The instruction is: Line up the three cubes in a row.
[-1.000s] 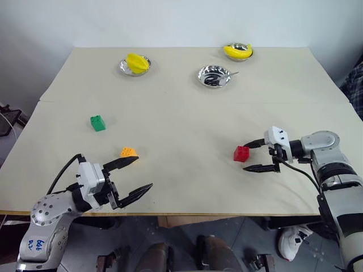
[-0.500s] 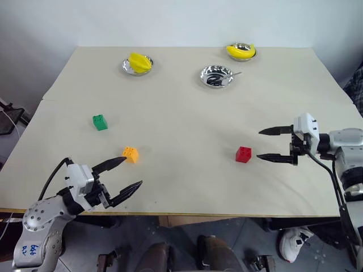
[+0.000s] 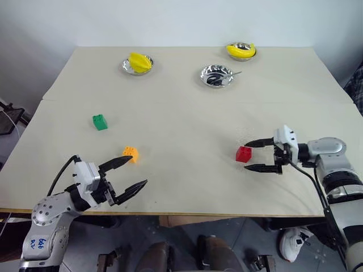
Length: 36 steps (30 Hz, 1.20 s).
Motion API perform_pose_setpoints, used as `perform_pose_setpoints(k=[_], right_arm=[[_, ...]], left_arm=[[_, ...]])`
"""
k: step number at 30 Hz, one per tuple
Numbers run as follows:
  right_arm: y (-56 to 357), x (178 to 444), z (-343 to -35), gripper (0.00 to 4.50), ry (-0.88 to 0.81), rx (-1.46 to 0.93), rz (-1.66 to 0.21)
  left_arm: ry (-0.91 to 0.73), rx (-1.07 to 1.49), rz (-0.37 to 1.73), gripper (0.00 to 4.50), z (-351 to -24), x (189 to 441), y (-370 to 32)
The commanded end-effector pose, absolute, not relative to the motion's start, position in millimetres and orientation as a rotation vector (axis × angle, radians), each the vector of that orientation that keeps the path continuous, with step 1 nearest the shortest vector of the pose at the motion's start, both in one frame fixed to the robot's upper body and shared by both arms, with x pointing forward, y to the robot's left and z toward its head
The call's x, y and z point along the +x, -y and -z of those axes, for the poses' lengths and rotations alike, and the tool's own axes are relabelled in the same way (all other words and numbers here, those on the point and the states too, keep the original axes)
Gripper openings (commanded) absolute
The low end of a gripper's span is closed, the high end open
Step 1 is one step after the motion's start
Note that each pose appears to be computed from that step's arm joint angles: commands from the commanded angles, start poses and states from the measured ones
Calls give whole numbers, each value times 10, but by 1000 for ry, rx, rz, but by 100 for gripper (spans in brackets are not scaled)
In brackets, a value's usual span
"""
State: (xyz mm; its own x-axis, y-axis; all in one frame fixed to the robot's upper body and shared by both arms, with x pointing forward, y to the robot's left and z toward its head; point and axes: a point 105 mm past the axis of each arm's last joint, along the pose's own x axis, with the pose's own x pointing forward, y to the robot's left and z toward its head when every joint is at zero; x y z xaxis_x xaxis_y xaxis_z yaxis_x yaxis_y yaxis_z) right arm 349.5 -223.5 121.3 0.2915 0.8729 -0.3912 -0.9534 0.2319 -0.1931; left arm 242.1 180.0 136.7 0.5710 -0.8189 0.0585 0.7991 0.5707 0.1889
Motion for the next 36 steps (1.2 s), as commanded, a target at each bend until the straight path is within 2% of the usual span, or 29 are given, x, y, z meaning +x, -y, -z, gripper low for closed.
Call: perform_pose_setpoints(k=[1,36], right_arm=[[2249,3490,-1285,449,-202,-447,-1295],[2374,3650,-1268,449,-249,-525,-1138]], left_arm=[[181,169,984,450,-1475,2375,-1733],[180,178,1011,450,-1483,2401,-1679]])
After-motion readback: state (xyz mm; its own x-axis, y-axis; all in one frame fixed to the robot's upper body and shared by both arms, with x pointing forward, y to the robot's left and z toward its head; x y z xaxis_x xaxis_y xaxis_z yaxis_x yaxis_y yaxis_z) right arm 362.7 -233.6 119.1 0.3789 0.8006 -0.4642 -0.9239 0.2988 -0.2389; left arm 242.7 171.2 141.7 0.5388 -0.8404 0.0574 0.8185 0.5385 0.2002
